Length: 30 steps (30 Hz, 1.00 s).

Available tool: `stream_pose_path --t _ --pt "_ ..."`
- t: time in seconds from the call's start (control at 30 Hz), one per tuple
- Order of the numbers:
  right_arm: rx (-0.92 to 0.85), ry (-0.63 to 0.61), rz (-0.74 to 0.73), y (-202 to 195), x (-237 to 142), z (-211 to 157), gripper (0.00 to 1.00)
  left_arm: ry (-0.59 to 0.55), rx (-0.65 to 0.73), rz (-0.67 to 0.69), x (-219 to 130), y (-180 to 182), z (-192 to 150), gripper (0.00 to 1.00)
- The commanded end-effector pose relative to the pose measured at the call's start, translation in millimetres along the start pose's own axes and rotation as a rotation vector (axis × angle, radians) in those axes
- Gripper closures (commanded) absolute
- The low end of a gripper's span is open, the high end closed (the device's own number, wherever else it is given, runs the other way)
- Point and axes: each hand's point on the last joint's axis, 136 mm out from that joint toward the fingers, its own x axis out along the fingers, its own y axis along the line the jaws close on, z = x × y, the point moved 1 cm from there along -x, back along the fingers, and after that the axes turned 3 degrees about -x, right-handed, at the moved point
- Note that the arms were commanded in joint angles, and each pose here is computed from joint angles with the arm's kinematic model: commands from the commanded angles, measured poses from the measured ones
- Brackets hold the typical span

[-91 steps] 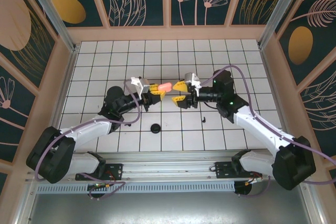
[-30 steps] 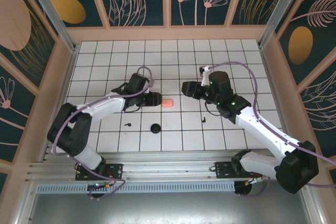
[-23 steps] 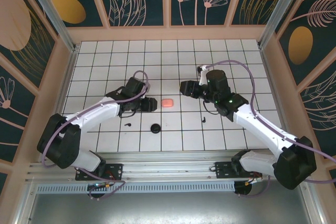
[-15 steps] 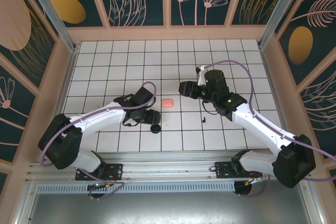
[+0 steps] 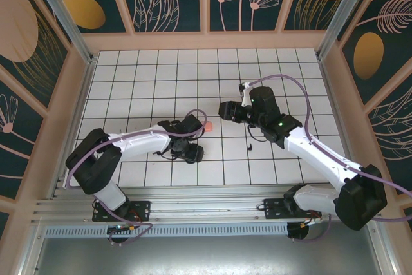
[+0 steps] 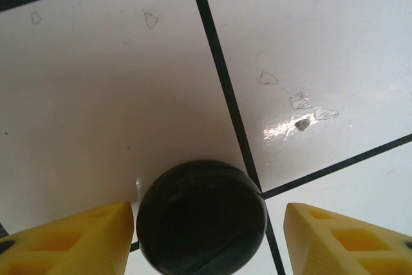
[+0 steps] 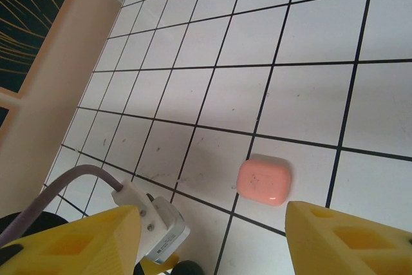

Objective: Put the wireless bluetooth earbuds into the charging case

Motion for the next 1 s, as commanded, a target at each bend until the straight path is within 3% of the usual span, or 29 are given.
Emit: stream_pose_path --t 0.0,0.13,0.33,0.53,0.7,0.97 --pt "-0.018 -0.026 -0.003 4.7 -6.3 6.7 0.39 0.016 0.007 0.044 2.1 3.6 -0.8 0.39" --pt "-0.019 -0.027 -0.001 5.2 -6.8 7.0 0.39 0.025 0.022 0.060 6.5 5.2 -1.7 0.41" --pt "-0.017 -0.018 0.004 5.6 -6.9 4.9 0.40 0.036 0.057 0.071 12.1 5.3 -2.0 0.51" --pt "-0.014 -0.023 -0.002 4.4 -9.2 4.1 0.40 0.043 0.077 0.083 11.6 8.0 -3.6 0.48" --pt "-0.013 -0.029 -0.006 3.4 -11.4 4.0 0.39 0.067 0.086 0.119 18.0 15.2 -7.9 0.50" --pt "-0.051 -0.088 -0.014 0.3 -17.3 7.7 0.37 -0.032 0.077 -0.031 -8.8 -18.7 15.3 0.55"
